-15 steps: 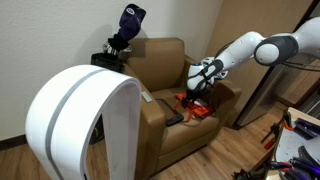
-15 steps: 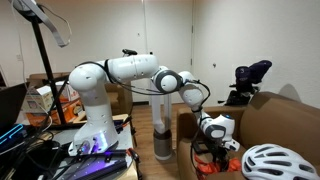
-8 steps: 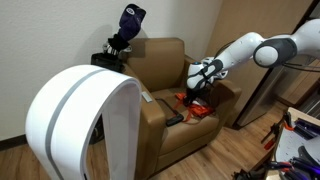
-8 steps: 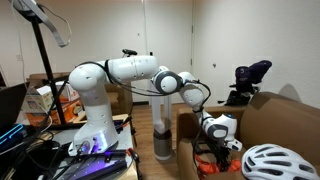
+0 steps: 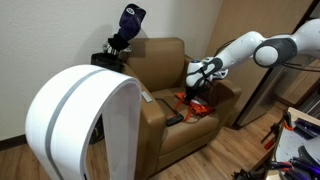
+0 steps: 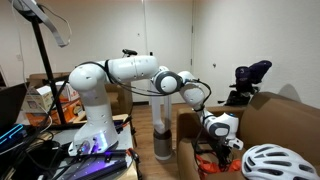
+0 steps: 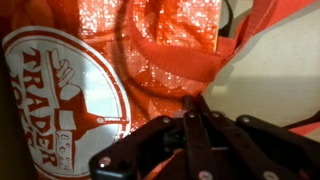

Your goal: Move the bag to the left

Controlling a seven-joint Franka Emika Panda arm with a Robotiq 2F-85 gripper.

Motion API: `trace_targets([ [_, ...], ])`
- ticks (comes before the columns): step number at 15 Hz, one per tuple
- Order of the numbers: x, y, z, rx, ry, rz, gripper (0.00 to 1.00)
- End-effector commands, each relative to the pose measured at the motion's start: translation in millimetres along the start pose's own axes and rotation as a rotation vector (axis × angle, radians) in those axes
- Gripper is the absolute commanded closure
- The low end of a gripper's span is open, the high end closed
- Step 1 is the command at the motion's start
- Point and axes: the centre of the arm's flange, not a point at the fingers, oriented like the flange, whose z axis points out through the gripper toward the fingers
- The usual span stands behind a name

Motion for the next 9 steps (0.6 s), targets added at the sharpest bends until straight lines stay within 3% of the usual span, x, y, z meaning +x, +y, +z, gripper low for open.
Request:
trace_targets([
  [1, 2.4, -0.9, -12.5, 0.02, -0.003, -0.014, 0.94],
  [9, 0.6, -41.9, -102.6, -0.027, 0.072, -0.111, 0.94],
])
